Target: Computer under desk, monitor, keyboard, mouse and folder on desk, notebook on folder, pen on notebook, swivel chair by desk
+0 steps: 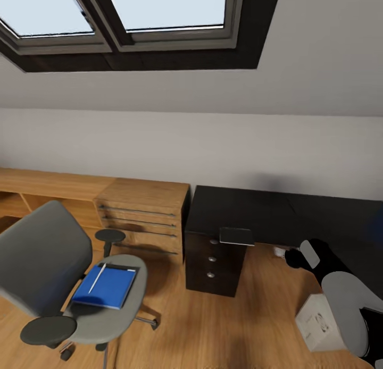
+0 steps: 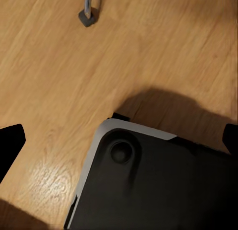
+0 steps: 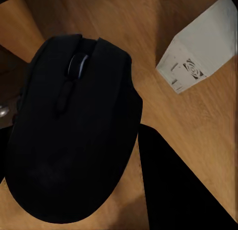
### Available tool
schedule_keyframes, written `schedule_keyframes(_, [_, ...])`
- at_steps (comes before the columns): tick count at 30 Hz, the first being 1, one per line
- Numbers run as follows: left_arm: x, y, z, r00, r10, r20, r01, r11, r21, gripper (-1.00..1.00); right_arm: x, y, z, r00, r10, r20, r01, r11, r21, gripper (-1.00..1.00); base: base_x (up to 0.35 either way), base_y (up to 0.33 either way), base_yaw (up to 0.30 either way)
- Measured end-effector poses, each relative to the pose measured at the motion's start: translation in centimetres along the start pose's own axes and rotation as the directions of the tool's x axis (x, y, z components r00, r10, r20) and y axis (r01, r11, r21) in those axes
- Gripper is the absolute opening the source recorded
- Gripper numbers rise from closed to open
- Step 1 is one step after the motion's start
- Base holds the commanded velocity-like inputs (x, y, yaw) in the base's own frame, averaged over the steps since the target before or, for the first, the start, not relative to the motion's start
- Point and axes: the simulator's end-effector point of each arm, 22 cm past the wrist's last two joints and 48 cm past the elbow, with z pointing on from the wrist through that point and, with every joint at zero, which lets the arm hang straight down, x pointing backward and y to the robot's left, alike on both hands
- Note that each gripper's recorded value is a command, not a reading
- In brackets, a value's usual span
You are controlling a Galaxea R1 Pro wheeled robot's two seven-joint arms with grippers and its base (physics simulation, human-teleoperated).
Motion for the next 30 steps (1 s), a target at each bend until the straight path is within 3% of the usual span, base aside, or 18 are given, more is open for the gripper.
schedule_keyframes(11, [0.7, -3.0, -0.3, 1.000, -0.017, -0.006, 0.018, 0.999, 0.035, 1.00, -0.1, -0.3, 0.2, 1.000, 0.002, 0.000, -0.002, 1.000, 0.006, -1.00, -0.003, 0.000, -0.248])
schedule_keyframes(17, [-1.7, -3.5, 0.2, 0.999, -0.014, 0.049, 0.012, 0.999, 0.044, 1.00, -0.1, -0.3, 0.3, 1.000, 0.002, 0.001, -0.002, 1.000, 0.006, -1.00, 0.000, 0.000, -0.249])
schedule_keyframes(20, [-2.6, -5.2, 0.3, 0.997, -0.001, 0.072, -0.005, 0.997, 0.074, 1.00, 0.0, -0.4, 0.3, 1.000, 0.001, 0.000, -0.001, 1.000, 0.008, -1.00, 0.000, 0.000, -0.249])
schedule_keyframes(24, [-5.4, -8.6, 0.5, 0.988, 0.062, 0.139, -0.082, 0.987, 0.141, 1.00, 0.2, -0.2, 0.4, 1.000, 0.000, -0.003, 0.000, 1.000, 0.007, -1.00, 0.000, 0.000, -0.248])
schedule_keyframes(30, [-8.2, -9.5, 0.6, 0.978, 0.071, 0.197, -0.102, 0.983, 0.150, 1.00, 0.2, -0.3, 0.5, 1.000, 0.000, -0.004, 0.000, 1.000, 0.009, -1.00, 0.000, 0.000, -0.246])
